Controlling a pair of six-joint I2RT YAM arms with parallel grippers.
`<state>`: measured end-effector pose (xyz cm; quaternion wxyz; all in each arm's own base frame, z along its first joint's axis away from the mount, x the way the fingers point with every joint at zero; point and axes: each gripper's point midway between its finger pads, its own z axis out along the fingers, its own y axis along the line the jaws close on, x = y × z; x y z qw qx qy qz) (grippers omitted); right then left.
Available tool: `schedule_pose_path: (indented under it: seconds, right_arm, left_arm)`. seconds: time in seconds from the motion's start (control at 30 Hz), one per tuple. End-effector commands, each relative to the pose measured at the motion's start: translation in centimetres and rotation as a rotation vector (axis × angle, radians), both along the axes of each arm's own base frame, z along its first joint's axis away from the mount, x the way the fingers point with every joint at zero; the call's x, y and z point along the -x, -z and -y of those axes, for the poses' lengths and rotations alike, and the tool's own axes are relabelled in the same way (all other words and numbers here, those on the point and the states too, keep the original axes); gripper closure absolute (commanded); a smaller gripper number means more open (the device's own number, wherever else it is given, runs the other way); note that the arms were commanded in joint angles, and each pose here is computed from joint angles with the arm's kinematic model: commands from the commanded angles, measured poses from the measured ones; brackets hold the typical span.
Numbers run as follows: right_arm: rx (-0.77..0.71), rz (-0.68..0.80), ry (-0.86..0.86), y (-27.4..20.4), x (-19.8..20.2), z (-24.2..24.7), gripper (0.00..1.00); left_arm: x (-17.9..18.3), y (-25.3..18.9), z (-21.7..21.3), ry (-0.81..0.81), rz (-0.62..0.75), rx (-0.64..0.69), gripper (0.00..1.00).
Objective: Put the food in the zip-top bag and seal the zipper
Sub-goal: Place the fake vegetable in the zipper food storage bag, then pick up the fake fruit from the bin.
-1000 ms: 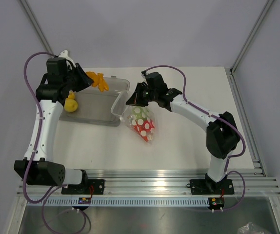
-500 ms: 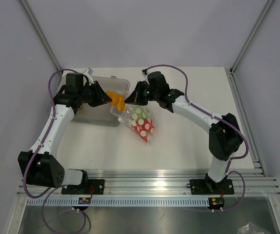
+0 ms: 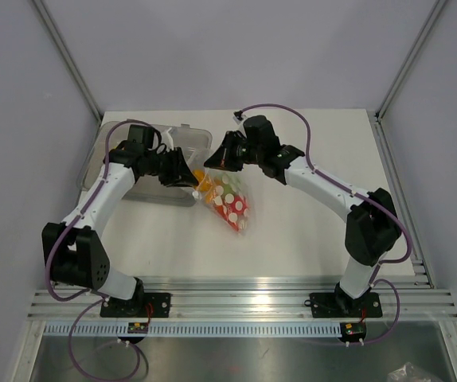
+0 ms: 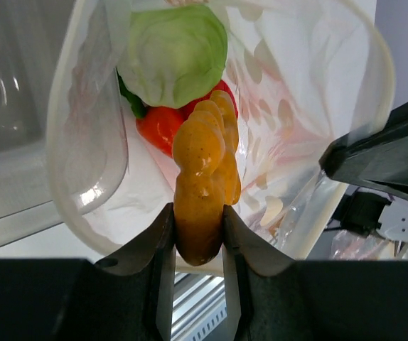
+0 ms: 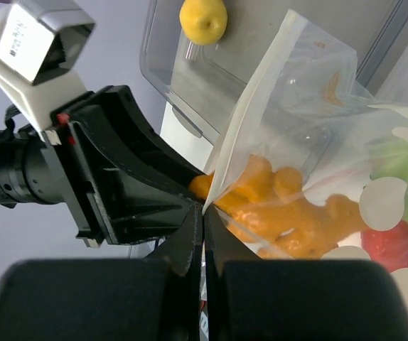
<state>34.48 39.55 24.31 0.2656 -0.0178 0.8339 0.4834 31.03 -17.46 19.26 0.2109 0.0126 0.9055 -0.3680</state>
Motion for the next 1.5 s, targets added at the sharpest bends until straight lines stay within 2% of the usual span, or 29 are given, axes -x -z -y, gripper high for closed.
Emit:
schedule_pose_path:
  seconds: [0.0,0.03,0.07,0.1,0.13,0.17,0.2,0.3,0.4,0.43,0.5,0.53,0.63,0.7,0.77,0.8,0.87,0.93,1.07,1.33,1.47]
  right_arm:
    - [-0.054,0.094,-0.005,-3.9,0.2,0.5,1.00]
    - [-0.055,0.098,-0.007,-4.0,0.3,0.5,1.00]
    - [-0.054,0.097,-0.005,-4.0,0.3,0.5,1.00]
    - [-0.051,0.096,-0.006,-3.9,0.4,0.6,1.00]
    - [-0.051,0.097,-0.006,-3.9,0.4,0.6,1.00]
    - [-0.050,0.096,-0.006,-3.9,0.4,0.6,1.00]
    - [-0.048,0.099,-0.009,-4.0,0.5,0.7,1.00]
    - [-0.039,0.102,-0.007,-3.9,0.6,0.9,1.00]
    - [-0.032,0.112,0.000,-4.0,0.6,1.1,1.00]
    - [-0.029,0.113,0.002,-4.0,0.6,1.2,1.00]
    - [-0.027,0.122,0.001,-4.2,0.7,1.3,1.00]
    - [-0.023,0.122,0.003,-4.2,0.7,1.4,1.00]
    - [-0.009,0.133,0.002,-4.2,0.7,1.5,1.00]
    - [0.000,0.146,-0.001,-4.3,0.6,1.6,1.00]
    - [0.008,0.153,-0.002,-4.4,0.6,1.7,1.00]
    - [0.012,0.157,-0.003,-4.3,0.5,1.7,1.00]
    - [0.016,0.164,-0.006,-4.4,0.3,1.6,1.00]
    - [0.017,0.168,-0.016,-4.4,0.4,1.5,1.00]
    - [0.005,0.172,-0.031,-4.3,0.4,1.2,1.00]
    - [0.003,0.160,-0.062,-3.6,0.3,0.5,1.00]
    - [0.002,0.149,-0.075,-3.1,0.2,0.2,1.00]
  left_arm:
    - [0.7,-1.1,1.5,0.104,0.019,0.022,1.00]
    - [1.1,-1.0,2.0,0.119,0.010,0.026,1.00]
    - [1.2,-0.9,2.2,0.126,0.003,0.031,0.92]
    - [1.3,-0.9,2.5,0.133,0.000,0.035,0.48]
    - [1.6,-1.0,2.9,0.150,-0.005,0.045,0.27]
    - [1.7,-1.1,3.0,0.151,-0.003,0.047,0.13]
    - [1.9,-1.2,3.0,0.156,-0.002,0.049,0.04]
    - [1.3,-2.9,2.0,0.124,0.056,-0.008,0.03]
    - [0.6,-5.1,-0.3,0.060,0.110,-0.053,0.08]
    - [-0.3,-5.4,-1.9,-0.003,0.119,-0.072,0.17]
    - [-1.0,-5.9,-4.0,-0.086,0.120,-0.089,0.25]
    - [-1.8,-5.8,-6.0,-0.159,0.116,-0.113,0.32]
    - [-3.0,-5.5,-10.0,-0.318,0.109,-0.192,0.38]
    - [-4.0,-5.3,-13.0,-0.440,0.116,-0.276,0.34]
    - [-4.8,-4.9,-15.2,-0.536,0.111,-0.354,0.13]
    - [-5.4,-4.8,-16.3,-0.599,0.113,-0.385,0.07]
    - [-6.2,-3.7,-19.6,-0.727,0.097,-0.515,0.05]
    - [-7.3,-3.7,-21.7,-0.791,0.119,-0.602,0.04]
    - [-8.9,-1.6,-25.2,-0.887,0.043,-0.734,0.01]
    - [-11.9,4.8,-28.9,-0.988,-0.124,-0.773,0.01]
    - [-13.2,6.5,-29.4,-1.008,-0.152,-0.720,0.01]
